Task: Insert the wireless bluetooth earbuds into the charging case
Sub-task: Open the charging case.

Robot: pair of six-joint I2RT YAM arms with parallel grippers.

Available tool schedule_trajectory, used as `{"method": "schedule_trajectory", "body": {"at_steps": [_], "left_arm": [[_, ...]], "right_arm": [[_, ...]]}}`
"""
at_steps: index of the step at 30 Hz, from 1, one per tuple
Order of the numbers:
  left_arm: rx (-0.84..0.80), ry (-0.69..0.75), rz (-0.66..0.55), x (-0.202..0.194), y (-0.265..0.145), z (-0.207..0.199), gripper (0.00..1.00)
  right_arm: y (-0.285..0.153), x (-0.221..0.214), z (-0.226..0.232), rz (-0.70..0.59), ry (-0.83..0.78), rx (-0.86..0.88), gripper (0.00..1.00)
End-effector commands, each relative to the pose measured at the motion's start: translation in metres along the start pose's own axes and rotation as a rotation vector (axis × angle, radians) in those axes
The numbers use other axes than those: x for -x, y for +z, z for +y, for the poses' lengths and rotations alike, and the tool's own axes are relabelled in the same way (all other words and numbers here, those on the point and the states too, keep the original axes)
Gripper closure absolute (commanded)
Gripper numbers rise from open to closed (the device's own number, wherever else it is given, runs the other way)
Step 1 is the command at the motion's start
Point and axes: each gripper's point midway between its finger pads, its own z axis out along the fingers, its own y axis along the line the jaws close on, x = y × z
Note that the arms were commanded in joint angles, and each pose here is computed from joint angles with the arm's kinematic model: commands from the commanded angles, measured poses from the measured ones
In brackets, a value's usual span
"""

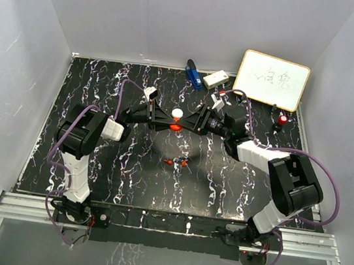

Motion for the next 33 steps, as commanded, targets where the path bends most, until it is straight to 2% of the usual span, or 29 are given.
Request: {"method": "schedule_trajectory", "body": {"at_steps": [1,5,11,15,16,18,20,22,26,30,33], "left_arm": [[-0.158,0.31,0.035,-0.012,-0.002,-0.061,1.0],[-0.17,0.311,0.034,-0.011,-0.002,-0.062,1.0],[-0.185,0.319,0.048,-0.013,0.0,-0.064,1.0],[-0.184,0.318,0.061,-0.015,0.002,-0.063,1.0],[-0.184,0.315,0.059,-0.015,0.002,-0.063,0.95],[-0.185,0.308,0.054,-0.014,0.002,-0.063,0.67],[-0.186,0.307,0.046,-0.013,0.002,-0.063,0.5],[-0.182,0.303,0.039,-0.011,0.002,-0.062,0.44],[-0.176,0.296,0.029,-0.01,0.003,-0.06,0.44],[-0.176,0.287,0.025,-0.01,0.002,-0.058,0.51],[-0.175,0.283,0.024,-0.011,0.002,-0.057,0.52]], "right_arm": [[-0.002,0.009,0.018,-0.031,-0.015,0.082,0.59],[-0.003,0.007,0.018,-0.028,0.001,0.095,0.7],[-0.002,0.005,0.017,-0.022,0.019,0.112,0.79],[-0.002,0.005,0.02,-0.025,0.03,0.132,0.92],[-0.002,0.006,0.021,-0.029,0.031,0.137,0.95],[-0.004,0.007,0.021,-0.041,0.035,0.141,0.97],[-0.006,0.01,0.022,-0.055,0.036,0.146,0.97],[-0.01,0.012,0.022,-0.069,0.037,0.148,0.97],[-0.015,0.016,0.02,-0.086,0.037,0.143,0.97],[-0.018,0.019,0.018,-0.101,0.038,0.135,0.97],[-0.019,0.02,0.017,-0.105,0.039,0.133,0.98]]}}
